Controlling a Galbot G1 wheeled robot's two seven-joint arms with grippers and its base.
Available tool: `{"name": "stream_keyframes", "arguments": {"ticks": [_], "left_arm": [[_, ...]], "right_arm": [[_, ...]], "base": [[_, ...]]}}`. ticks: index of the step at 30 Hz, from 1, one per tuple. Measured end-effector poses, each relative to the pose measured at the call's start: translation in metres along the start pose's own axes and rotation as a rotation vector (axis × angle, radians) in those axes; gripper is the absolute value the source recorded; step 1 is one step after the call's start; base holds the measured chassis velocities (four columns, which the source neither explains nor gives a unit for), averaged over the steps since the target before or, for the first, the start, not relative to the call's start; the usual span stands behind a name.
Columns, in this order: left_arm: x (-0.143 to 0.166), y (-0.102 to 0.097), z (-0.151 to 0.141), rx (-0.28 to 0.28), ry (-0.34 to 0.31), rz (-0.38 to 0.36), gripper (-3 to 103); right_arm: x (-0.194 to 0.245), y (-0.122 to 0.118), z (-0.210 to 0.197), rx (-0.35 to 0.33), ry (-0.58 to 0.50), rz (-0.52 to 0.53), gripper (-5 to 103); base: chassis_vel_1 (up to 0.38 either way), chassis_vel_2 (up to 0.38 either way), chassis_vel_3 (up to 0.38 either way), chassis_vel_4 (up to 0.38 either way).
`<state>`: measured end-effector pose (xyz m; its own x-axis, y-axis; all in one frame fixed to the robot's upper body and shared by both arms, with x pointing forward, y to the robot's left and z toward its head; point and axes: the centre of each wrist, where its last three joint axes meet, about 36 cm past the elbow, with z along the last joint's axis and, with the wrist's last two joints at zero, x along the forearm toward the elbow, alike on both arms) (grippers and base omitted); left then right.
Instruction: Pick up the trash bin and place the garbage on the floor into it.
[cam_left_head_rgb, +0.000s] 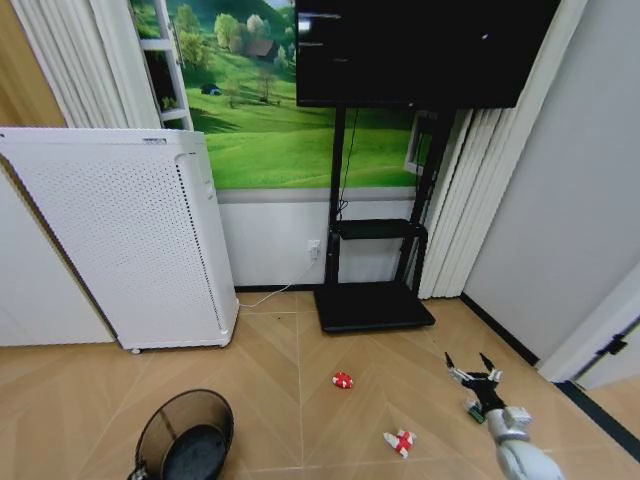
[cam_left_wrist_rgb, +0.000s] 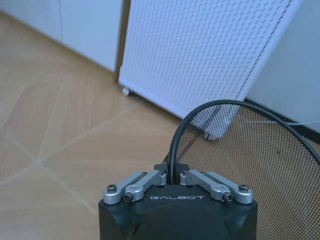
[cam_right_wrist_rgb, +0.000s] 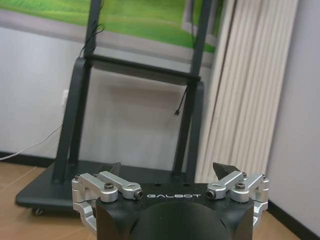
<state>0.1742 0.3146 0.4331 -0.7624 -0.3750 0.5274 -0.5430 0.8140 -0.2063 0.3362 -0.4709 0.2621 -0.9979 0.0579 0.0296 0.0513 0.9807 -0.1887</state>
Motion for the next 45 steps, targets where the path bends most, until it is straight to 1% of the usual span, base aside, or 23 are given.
{"name": "stream_keyframes", "arguments": {"ticks": [1, 4, 5, 6, 9, 10, 12, 13, 15, 17, 18, 22, 23, 26, 28, 34, 36, 37, 39, 42, 43, 44, 45], "left_arm": [[0.004, -0.003, -0.005, -0.023, -0.031, 0.014, 6], [0.007, -0.005, -0.006, -0.038, -0.05, 0.024, 6], [0.009, -0.004, -0.005, -0.053, -0.062, 0.026, 6], [0.009, -0.004, -0.005, -0.053, -0.062, 0.026, 6], [0.002, 0.003, 0.006, -0.064, -0.055, 0.007, 6], [0.002, 0.003, 0.006, -0.064, -0.055, 0.007, 6], [-0.006, 0.009, 0.014, -0.063, -0.042, -0.009, 6], [-0.006, 0.009, 0.014, -0.063, -0.042, -0.009, 6], [-0.011, 0.012, 0.016, -0.057, -0.035, -0.014, 6], [-0.014, 0.011, 0.015, -0.052, -0.035, -0.016, 6], [-0.014, 0.011, 0.015, -0.052, -0.035, -0.016, 6], [-0.017, 0.006, 0.013, -0.041, -0.03, -0.018, 6], [-0.017, 0.006, 0.013, -0.041, -0.03, -0.018, 6], [-0.018, 0.003, 0.014, -0.039, -0.03, -0.018, 6], [-0.018, -0.001, 0.015, -0.04, -0.03, -0.021, 6], [-0.018, -0.003, 0.017, -0.045, -0.033, -0.024, 6], [-0.017, -0.005, 0.019, -0.051, -0.033, -0.028, 6], [-0.017, -0.005, 0.019, -0.051, -0.033, -0.028, 6], [-0.017, -0.004, 0.022, -0.056, -0.031, -0.034, 6], [-0.018, -0.003, 0.023, -0.057, -0.031, -0.037, 6], [-0.018, -0.002, 0.024, -0.059, -0.031, -0.041, 6], [-0.018, -0.002, 0.024, -0.059, -0.031, -0.041, 6], [-0.018, -0.001, 0.025, -0.06, -0.032, -0.042, 6]], "right_arm": [[0.0, 0.009, 0.009, 0.013, 0.003, -0.018, 100], [0.002, 0.019, 0.019, 0.032, 0.021, -0.048, 100], [0.005, 0.027, 0.031, 0.058, 0.05, -0.082, 100], [0.005, 0.027, 0.031, 0.058, 0.05, -0.082, 100], [0.016, 0.043, 0.065, 0.106, 0.123, -0.145, 100], [0.016, 0.043, 0.065, 0.106, 0.123, -0.145, 100], [0.024, 0.057, 0.08, 0.118, 0.176, -0.15, 100], [0.024, 0.057, 0.08, 0.118, 0.176, -0.15, 100], [0.027, 0.071, 0.09, 0.108, 0.202, -0.147, 100], [0.033, 0.078, 0.094, 0.103, 0.225, -0.154, 100], [0.033, 0.078, 0.094, 0.103, 0.225, -0.154, 100], [0.06, 0.085, 0.105, 0.103, 0.28, -0.197, 100], [0.06, 0.085, 0.105, 0.103, 0.28, -0.197, 100], [0.07, 0.085, 0.113, 0.116, 0.295, -0.208, 100], [0.082, 0.079, 0.121, 0.155, 0.299, -0.222, 100], [0.091, 0.075, 0.127, 0.162, 0.327, -0.229, 100], [0.096, 0.083, 0.133, 0.144, 0.349, -0.226, 100], [0.096, 0.083, 0.133, 0.144, 0.349, -0.226, 100], [0.102, 0.095, 0.136, 0.127, 0.366, -0.236, 100], [0.104, 0.101, 0.138, 0.124, 0.372, -0.246, 100], [0.107, 0.108, 0.14, 0.125, 0.377, -0.257, 100], [0.107, 0.108, 0.14, 0.125, 0.377, -0.257, 100], [0.109, 0.115, 0.142, 0.128, 0.379, -0.27, 100]], "base": [[0.0, 0.0, 0.0, 0.0], [0.0, 0.0, 0.0, 0.0], [0.0, 0.0, 0.0, 0.0], [0.0, 0.0, 0.0, 0.0], [0.0, 0.0, 0.0, 0.0], [0.0, 0.0, 0.0, 0.0], [0.0, 0.0, 0.0, 0.0], [0.0, 0.0, 0.0, 0.0], [0.0, 0.0, 0.0, 0.0], [0.0, 0.0, 0.0, 0.0], [0.0, 0.0, 0.0, 0.0], [0.0, 0.0, 0.0, 0.0], [0.0, 0.0, 0.0, 0.0], [0.0, 0.0, 0.0, 0.0], [0.0, 0.0, 0.0, 0.0], [0.0, 0.0, 0.0, 0.0], [0.0, 0.0, 0.0, 0.0], [0.0, 0.0, 0.0, 0.0], [0.0, 0.0, 0.0, 0.0], [0.0, 0.0, 0.0, 0.0], [0.0, 0.0, 0.0, 0.0], [0.0, 0.0, 0.0, 0.0], [0.0, 0.0, 0.0, 0.0]]}}
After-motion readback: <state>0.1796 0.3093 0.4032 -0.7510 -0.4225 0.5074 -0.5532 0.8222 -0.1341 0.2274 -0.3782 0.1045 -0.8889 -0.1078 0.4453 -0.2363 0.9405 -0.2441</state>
